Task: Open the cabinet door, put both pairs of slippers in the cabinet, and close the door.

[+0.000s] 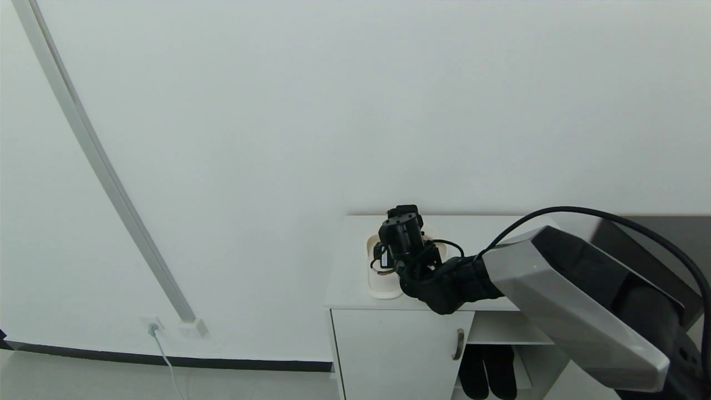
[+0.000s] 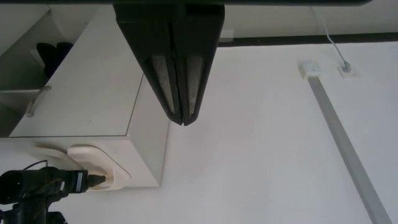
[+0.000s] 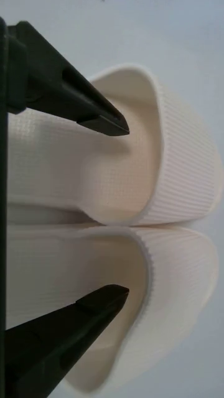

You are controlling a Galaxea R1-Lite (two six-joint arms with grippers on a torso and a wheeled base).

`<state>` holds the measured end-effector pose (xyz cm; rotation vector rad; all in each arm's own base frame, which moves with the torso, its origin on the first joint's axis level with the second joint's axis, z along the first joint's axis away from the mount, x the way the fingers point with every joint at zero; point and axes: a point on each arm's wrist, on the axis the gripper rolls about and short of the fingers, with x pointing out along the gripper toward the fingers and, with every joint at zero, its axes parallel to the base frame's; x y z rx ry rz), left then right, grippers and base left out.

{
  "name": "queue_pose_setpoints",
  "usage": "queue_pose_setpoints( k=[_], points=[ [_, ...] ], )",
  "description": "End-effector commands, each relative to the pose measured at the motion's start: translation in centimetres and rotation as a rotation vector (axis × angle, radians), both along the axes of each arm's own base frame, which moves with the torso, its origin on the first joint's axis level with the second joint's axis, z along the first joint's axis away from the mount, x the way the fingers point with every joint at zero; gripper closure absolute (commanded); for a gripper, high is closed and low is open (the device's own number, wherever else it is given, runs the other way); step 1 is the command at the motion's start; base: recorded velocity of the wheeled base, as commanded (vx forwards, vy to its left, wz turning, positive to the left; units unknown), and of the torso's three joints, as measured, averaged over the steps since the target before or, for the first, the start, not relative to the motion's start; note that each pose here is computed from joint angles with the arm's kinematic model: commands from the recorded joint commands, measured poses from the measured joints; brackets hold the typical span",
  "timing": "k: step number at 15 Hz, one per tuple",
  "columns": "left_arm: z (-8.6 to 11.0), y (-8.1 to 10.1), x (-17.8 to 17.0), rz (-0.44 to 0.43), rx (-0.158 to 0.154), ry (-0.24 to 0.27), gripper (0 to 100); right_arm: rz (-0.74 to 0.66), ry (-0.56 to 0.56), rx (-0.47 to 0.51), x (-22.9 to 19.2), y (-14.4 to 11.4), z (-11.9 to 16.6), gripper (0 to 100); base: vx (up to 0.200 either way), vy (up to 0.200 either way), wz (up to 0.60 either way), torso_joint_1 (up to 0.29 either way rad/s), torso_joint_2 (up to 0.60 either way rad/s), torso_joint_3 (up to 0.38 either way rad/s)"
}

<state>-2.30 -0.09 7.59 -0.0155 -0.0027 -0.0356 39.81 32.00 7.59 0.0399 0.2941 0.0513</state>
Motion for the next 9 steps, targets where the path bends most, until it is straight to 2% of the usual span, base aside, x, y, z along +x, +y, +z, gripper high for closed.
queue_pose_setpoints(
  k=[1, 7, 8, 9],
  points=[
    [0.0, 0.0, 0.0, 0.000, -0.001, 0.001, 100, -0.012, -0.006, 0.005, 1.1, 0.1, -0.9, 0, 0.000, 0.000, 0.00, 0.000, 0.00, 0.000],
    [0.0, 0.0, 0.0, 0.002, -0.003, 0.000, 100, -0.039, -0.016, 0.010, 3.0, -0.2, -1.5, 0, 0.000, 0.000, 0.00, 0.000, 0.00, 0.000],
    [0.0, 0.0, 0.0, 0.002, -0.003, 0.002, 100, -0.038, -0.016, 0.005, 3.1, -0.2, -1.5, 100, 0.000, 0.000, 0.00, 0.000, 0.00, 0.000],
    [0.0, 0.0, 0.0, 0.002, -0.003, 0.002, 100, -0.036, -0.017, 0.002, 3.1, -0.2, -1.5, 100, 0.000, 0.000, 0.00, 0.000, 0.00, 0.000]
  ],
)
